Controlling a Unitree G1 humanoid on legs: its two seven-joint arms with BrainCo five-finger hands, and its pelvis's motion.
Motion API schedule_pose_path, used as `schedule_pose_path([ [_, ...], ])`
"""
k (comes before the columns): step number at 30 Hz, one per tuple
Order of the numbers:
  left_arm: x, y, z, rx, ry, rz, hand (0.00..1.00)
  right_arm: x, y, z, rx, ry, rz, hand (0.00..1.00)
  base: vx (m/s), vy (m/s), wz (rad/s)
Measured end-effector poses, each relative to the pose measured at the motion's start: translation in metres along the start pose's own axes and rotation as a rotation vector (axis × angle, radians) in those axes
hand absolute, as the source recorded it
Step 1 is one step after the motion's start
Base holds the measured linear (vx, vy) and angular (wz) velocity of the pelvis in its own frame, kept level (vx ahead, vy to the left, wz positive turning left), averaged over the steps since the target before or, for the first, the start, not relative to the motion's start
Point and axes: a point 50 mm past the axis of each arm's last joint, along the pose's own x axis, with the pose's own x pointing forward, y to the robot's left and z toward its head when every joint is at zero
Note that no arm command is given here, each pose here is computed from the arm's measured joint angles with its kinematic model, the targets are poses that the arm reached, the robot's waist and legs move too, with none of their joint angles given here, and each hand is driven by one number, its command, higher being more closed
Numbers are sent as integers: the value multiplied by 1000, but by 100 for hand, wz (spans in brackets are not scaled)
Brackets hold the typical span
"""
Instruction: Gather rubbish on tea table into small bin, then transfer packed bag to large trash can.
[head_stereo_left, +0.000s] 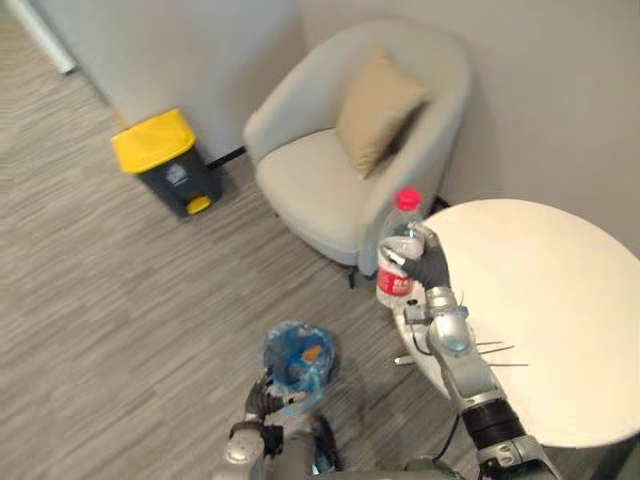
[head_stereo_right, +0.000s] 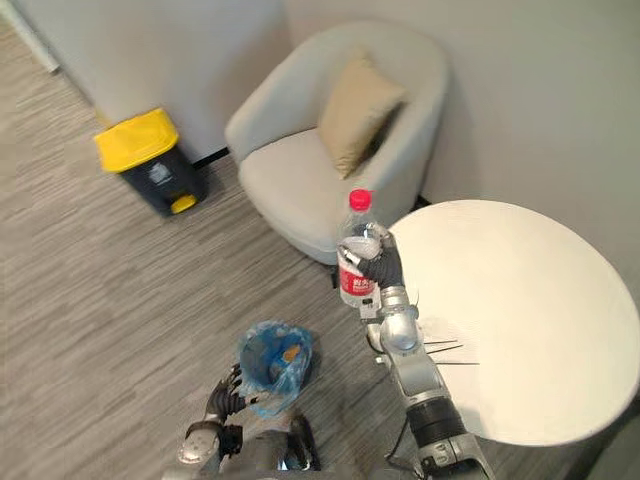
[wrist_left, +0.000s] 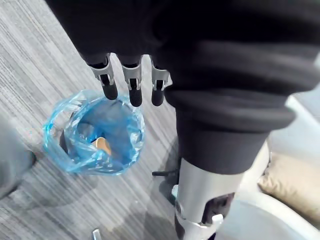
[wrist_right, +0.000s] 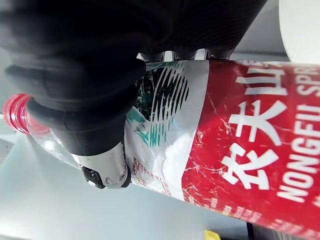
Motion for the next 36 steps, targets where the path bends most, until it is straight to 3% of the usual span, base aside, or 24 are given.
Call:
schedule_pose_path([
  [9,-21,25,-36,25,109,60,0,-26,24,-33,27,165,91,100,-62,54,55],
  [18,-14,39,-36,43,129,97,0,-50,10,-51,-62,246,150,100,53,26,40],
  [24,-15,50,-39,93,142,107,0,-69,19,-58,-58,291,219,100,217,-157,106],
  [32,-12,44,-36,105,132,82,0,-62,22,-54,-115,244,288,100,151,-139,37],
  [36,8,33,-2,89,25,54,0,-25,33,-42,-235,143,354,100,-43,-82,-38],
])
